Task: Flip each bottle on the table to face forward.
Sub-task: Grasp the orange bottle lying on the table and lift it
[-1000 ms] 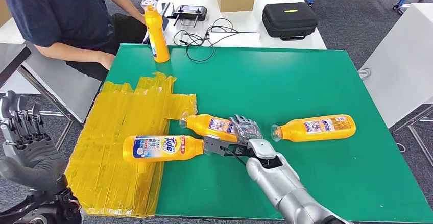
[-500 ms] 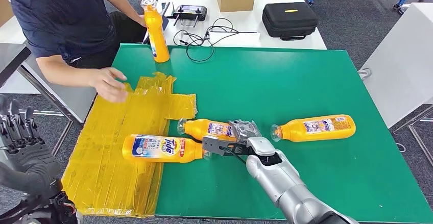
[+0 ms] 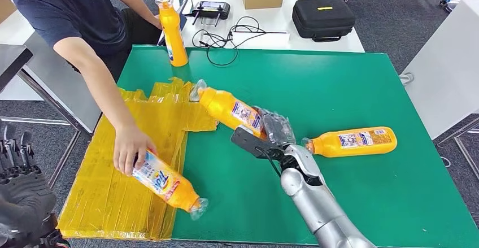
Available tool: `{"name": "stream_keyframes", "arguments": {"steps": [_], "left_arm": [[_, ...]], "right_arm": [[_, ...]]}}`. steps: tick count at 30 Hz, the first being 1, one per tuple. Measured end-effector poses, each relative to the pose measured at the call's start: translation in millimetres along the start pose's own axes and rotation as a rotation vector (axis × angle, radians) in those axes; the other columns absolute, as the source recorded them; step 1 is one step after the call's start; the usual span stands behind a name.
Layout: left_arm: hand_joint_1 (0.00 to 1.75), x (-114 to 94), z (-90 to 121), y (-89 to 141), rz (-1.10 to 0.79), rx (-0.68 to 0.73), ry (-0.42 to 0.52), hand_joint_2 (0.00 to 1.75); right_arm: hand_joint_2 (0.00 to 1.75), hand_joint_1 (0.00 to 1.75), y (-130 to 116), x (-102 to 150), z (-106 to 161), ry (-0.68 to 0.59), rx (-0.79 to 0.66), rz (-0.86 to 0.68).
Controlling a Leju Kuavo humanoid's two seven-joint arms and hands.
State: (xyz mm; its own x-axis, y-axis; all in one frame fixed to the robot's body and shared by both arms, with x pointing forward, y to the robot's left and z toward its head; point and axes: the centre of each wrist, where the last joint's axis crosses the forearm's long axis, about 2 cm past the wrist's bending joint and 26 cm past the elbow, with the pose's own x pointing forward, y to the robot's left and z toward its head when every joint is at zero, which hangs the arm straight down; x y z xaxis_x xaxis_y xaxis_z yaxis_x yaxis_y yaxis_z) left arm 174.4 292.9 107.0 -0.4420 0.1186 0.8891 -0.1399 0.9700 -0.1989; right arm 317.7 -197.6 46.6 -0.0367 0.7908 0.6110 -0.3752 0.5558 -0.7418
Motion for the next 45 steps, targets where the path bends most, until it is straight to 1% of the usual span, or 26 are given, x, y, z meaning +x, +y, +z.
{"name": "stream_keyframes", "arguments": {"steps": [2, 7, 11, 14, 19, 23, 26, 31, 34, 39, 45], "left_arm": [[0.00, 1, 2, 1, 0.023, -0.003, 0.014, 1.75], [0.00, 1, 6, 2, 0.074, -0.016, 0.034, 1.75], [0.00, 1, 5, -3, 0.116, -0.042, 0.042, 1.75], [0.00, -4, 0, -14, 0.165, -0.075, 0.055, 1.75], [0.00, -18, -8, -42, 0.239, -0.134, 0.096, 1.75], [0.00, -22, -9, -51, 0.263, -0.147, 0.114, 1.75], [0.00, -28, -13, -63, 0.303, -0.184, 0.149, 1.75], [0.00, -45, -21, -99, 0.388, -0.259, 0.209, 1.75], [0.00, -50, -28, -114, 0.422, -0.287, 0.233, 1.75], [0.00, -56, -37, -127, 0.458, -0.311, 0.276, 1.75], [0.00, -61, -46, -134, 0.479, -0.319, 0.298, 1.75]], "right_arm": [[1.75, 1.75, -10, 5, 3, -0.046, -0.076, -0.034], [1.75, 1.75, -26, 14, 16, -0.138, -0.193, -0.081], [1.75, 1.75, -30, 22, 23, -0.196, -0.231, -0.113], [1.75, 1.75, -30, 33, 21, -0.230, -0.234, -0.146], [1.75, 1.75, -21, 57, 10, -0.269, -0.199, -0.181], [1.75, 1.75, -18, 62, 7, -0.278, -0.186, -0.186], [1.75, 1.75, -13, 68, 4, -0.267, -0.166, -0.188], [1.75, 1.75, 6, 79, 3, -0.221, -0.126, -0.184], [1.75, 1.75, 16, 81, 5, -0.210, -0.100, -0.178], [1.75, 1.75, 36, 83, 13, -0.177, -0.062, -0.156], [1.75, 1.75, 50, 98, 20, -0.162, -0.049, -0.104]]}}
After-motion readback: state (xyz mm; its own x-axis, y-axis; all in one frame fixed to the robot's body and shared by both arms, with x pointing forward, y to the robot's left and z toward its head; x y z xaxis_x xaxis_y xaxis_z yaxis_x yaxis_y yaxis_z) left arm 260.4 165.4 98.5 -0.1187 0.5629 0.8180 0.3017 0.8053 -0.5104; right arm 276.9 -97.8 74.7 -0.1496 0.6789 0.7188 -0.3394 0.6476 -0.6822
